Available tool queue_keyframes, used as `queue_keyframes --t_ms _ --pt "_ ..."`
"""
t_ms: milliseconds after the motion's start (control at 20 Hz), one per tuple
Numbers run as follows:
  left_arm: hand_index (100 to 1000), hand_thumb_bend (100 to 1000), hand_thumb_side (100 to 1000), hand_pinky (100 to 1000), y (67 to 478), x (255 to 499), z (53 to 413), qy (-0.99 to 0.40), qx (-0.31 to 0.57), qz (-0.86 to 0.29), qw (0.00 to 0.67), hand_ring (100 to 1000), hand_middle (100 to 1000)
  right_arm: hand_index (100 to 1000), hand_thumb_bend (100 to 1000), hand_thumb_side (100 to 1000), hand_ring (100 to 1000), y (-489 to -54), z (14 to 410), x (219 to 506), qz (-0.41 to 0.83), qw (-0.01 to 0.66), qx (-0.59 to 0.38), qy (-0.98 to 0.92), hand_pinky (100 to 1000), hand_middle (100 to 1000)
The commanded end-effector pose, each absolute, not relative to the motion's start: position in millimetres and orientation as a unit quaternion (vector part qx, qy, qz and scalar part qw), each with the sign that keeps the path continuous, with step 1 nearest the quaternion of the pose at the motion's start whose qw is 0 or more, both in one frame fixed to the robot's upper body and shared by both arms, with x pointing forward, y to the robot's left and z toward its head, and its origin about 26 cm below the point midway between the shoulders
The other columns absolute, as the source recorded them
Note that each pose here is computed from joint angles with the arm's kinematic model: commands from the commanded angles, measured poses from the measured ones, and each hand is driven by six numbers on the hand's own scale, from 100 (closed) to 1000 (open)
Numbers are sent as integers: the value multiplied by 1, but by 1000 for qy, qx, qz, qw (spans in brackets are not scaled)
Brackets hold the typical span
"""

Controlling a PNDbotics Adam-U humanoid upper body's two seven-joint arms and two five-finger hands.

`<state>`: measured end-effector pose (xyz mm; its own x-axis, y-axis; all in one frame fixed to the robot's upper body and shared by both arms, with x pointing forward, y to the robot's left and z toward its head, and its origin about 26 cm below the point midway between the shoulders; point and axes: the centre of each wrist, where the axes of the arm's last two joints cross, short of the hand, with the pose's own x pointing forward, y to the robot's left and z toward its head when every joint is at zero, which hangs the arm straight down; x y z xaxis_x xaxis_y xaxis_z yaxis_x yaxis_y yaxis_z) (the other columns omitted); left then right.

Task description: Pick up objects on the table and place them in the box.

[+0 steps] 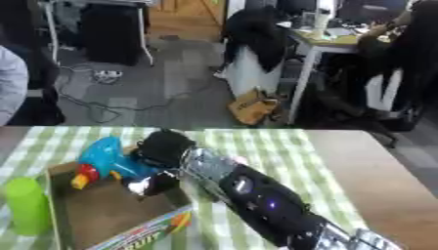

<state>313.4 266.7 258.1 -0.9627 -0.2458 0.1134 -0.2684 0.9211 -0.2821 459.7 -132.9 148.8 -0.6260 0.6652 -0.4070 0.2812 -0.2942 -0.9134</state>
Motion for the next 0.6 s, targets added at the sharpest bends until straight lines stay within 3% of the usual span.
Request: queue_keyframes --t_ms 50,400,600 --pt "909 188 1000 902 266 311 268 -982 126 141 21 907 899 647 100 1000 511 -134 169 463 694 115 -413 -579 506 514" --pt "909 187 1000 902 266 311 267 -982 125 141 22 907 898 695 100 1000 601 -135 172 465 699 121 -392 -586 595 613" --pt "909 188 1000 902 265 311 268 -982 123 141 20 908 898 777 199 1000 772 -137 175 467 700 127 -380 -591 807 753"
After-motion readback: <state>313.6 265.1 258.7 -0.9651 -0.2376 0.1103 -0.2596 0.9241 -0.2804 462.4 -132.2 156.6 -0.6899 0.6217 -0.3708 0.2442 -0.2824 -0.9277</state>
